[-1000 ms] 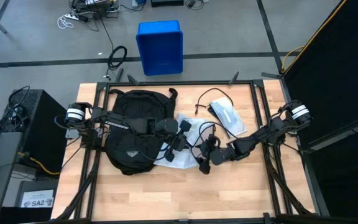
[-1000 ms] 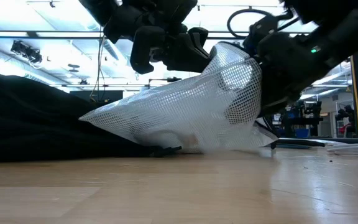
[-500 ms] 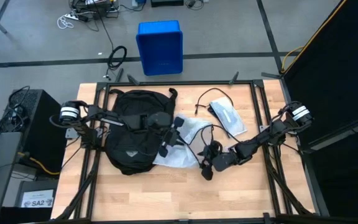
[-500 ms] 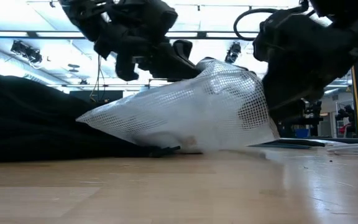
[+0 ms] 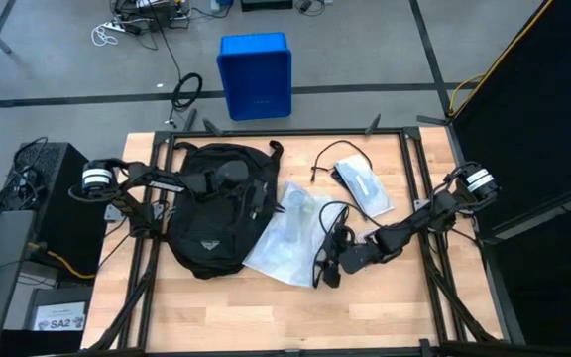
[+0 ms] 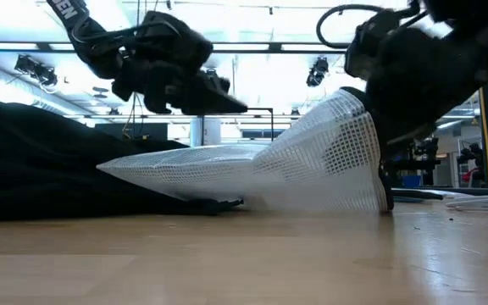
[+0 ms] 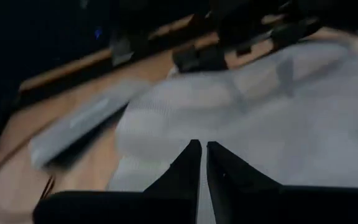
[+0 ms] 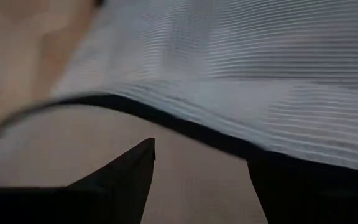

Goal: Unpack backpack
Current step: Remove the charger adapter from the zip bag

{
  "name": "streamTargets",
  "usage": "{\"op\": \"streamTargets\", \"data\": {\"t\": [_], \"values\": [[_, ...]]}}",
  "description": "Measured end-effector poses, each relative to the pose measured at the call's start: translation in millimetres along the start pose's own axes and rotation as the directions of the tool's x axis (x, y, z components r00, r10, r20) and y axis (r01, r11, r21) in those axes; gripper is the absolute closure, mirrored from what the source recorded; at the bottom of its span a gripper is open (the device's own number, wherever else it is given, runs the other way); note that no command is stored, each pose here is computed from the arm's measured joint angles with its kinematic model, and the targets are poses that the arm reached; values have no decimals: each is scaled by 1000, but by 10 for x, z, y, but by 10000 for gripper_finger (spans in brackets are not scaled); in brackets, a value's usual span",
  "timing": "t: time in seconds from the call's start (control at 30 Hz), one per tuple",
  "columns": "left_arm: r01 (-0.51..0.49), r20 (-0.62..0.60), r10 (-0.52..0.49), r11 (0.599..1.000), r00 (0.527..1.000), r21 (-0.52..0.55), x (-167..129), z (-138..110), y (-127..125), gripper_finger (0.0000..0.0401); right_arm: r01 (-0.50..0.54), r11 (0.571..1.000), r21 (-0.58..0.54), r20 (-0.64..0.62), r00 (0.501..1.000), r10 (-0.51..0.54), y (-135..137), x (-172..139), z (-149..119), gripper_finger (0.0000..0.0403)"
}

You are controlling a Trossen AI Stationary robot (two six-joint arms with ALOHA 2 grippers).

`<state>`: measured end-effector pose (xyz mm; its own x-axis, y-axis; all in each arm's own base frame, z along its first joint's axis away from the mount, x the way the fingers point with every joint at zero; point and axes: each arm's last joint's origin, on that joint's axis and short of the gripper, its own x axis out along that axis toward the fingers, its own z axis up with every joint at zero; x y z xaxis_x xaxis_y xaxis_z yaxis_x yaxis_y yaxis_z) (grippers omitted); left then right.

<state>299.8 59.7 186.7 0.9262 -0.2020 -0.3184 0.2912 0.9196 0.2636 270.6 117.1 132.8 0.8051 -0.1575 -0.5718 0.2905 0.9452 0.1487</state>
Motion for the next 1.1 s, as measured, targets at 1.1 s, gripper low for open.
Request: {"op": "streamTargets", "data": {"t": [1.1], "values": [[-112,-369,57,985,928,-129,845,-602,439,401,343,937,-66,-138,927,-349,-642,188,55,176]]}}
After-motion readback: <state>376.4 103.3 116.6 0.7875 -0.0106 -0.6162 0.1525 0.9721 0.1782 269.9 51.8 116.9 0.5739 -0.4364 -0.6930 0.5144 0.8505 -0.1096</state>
